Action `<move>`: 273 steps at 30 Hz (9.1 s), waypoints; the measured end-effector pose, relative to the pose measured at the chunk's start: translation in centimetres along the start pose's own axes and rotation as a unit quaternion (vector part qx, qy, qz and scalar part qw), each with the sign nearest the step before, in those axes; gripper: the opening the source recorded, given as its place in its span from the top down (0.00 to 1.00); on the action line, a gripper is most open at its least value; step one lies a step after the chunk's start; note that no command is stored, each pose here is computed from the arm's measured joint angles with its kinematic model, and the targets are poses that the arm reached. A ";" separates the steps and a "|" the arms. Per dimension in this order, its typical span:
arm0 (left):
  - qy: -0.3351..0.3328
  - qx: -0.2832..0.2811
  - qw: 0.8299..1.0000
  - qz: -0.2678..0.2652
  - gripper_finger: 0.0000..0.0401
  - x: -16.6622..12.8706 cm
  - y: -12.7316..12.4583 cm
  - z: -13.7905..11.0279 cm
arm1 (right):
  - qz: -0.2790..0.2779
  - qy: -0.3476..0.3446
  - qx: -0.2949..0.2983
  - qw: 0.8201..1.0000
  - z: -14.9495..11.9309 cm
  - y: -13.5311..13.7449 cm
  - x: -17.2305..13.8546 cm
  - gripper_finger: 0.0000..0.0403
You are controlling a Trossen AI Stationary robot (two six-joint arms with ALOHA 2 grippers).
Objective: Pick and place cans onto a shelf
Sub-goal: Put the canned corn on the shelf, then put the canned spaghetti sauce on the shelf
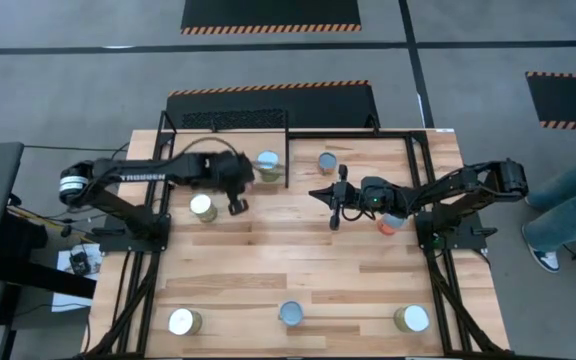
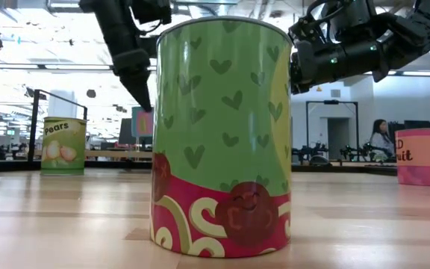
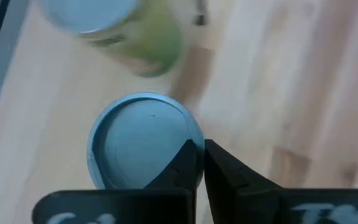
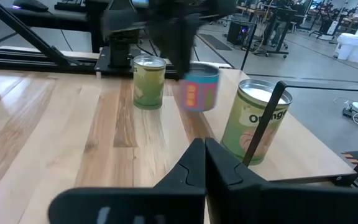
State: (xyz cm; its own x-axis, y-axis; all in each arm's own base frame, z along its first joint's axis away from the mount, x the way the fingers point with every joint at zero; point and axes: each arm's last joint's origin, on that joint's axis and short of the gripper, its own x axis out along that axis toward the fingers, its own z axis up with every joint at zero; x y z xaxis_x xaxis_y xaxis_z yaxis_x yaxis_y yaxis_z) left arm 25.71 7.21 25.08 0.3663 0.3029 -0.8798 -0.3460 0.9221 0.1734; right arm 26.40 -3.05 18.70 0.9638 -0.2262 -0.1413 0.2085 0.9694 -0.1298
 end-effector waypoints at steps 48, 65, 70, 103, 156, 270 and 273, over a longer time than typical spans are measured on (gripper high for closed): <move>0.007 -0.090 0.996 -0.005 1.00 3.4 5.5 0.3 | 0.000 -0.003 0.000 1.000 0.1 0.0 0.0 0.98; 0.009 -0.091 0.996 -0.017 0.99 3.4 5.5 0.2 | 0.000 -0.003 0.000 1.000 0.1 0.0 0.0 0.97; 0.008 -0.086 0.996 -0.017 0.98 3.4 5.6 0.3 | 0.000 -0.004 0.000 1.000 0.1 0.0 0.0 0.98; -0.118 -0.060 0.990 0.044 0.98 -2.1 5.9 0.5 | 0.004 -0.010 -0.009 1.000 0.2 0.2 0.0 0.98; -0.396 0.073 0.882 -0.246 1.00 -1.7 -6.2 -7.9 | -0.020 0.359 0.114 0.926 3.4 8.9 -7.4 0.95; 0.017 -0.100 0.995 0.014 1.00 -11.5 -4.3 -0.8 | 0.081 0.103 0.058 0.990 -1.7 10.6 -4.9 0.99; 0.011 -0.140 0.990 0.031 1.00 -11.0 -2.2 -3.1 | 0.083 0.102 0.057 0.990 -1.7 10.7 -5.0 0.99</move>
State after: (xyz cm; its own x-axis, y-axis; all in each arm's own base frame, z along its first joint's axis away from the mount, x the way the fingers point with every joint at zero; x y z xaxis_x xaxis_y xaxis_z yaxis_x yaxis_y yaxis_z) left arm 19.77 1.15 33.03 0.3191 0.3479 -0.8816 -0.5944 0.7980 0.0998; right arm 23.52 8.28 16.36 0.9348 -0.0660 -0.3490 0.0786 0.9967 0.0222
